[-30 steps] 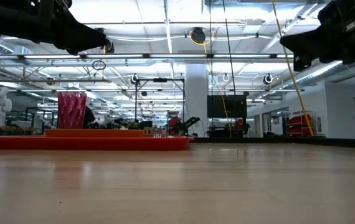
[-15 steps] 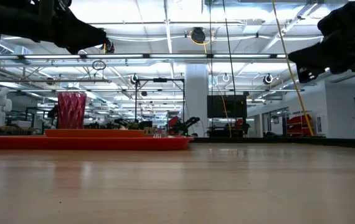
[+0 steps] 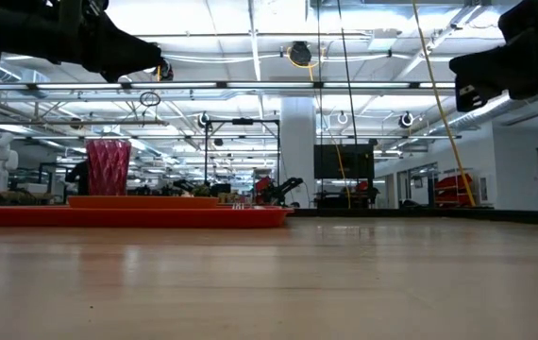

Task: Pick and place plate/cup/fork/spoon on tray
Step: Return to Home Position

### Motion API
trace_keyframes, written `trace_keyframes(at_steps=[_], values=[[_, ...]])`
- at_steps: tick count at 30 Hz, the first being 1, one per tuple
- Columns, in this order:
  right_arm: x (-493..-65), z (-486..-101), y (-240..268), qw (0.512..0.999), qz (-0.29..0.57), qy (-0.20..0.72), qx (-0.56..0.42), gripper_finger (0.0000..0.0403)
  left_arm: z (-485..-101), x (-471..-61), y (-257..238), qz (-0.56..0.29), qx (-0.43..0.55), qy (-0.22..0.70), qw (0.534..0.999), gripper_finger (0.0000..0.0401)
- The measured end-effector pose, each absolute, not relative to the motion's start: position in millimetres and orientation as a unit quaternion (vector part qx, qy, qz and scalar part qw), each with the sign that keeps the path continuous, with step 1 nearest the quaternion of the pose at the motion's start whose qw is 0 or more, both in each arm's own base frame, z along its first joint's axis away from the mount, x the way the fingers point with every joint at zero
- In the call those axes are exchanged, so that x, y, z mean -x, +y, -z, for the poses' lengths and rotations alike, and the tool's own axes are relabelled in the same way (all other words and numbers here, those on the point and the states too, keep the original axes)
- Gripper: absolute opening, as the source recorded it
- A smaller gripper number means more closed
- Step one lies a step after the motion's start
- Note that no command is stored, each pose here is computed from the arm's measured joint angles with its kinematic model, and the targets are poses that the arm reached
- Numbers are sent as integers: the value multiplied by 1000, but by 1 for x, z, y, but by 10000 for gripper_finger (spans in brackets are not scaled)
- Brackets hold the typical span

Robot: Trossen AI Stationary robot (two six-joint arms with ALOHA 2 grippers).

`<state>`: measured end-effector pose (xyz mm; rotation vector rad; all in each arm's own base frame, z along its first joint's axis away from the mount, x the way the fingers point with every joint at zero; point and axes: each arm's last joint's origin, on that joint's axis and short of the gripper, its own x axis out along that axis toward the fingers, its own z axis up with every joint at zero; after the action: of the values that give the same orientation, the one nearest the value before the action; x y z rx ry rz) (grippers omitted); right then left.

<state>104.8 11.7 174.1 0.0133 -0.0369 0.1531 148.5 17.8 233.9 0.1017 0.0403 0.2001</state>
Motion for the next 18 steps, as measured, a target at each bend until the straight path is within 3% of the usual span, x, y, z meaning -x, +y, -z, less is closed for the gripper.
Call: trace_keyframes(at_steps=[9, 18], values=[[-96, -175, 10, 997, -69, -35, -4, 0, -234, -149, 18, -100, -49, 20, 994, 156], [-96, -172, 6, 1000, 4, -16, 4, 0, -236, -149, 16, -74, -56, 7, 996, 156]])
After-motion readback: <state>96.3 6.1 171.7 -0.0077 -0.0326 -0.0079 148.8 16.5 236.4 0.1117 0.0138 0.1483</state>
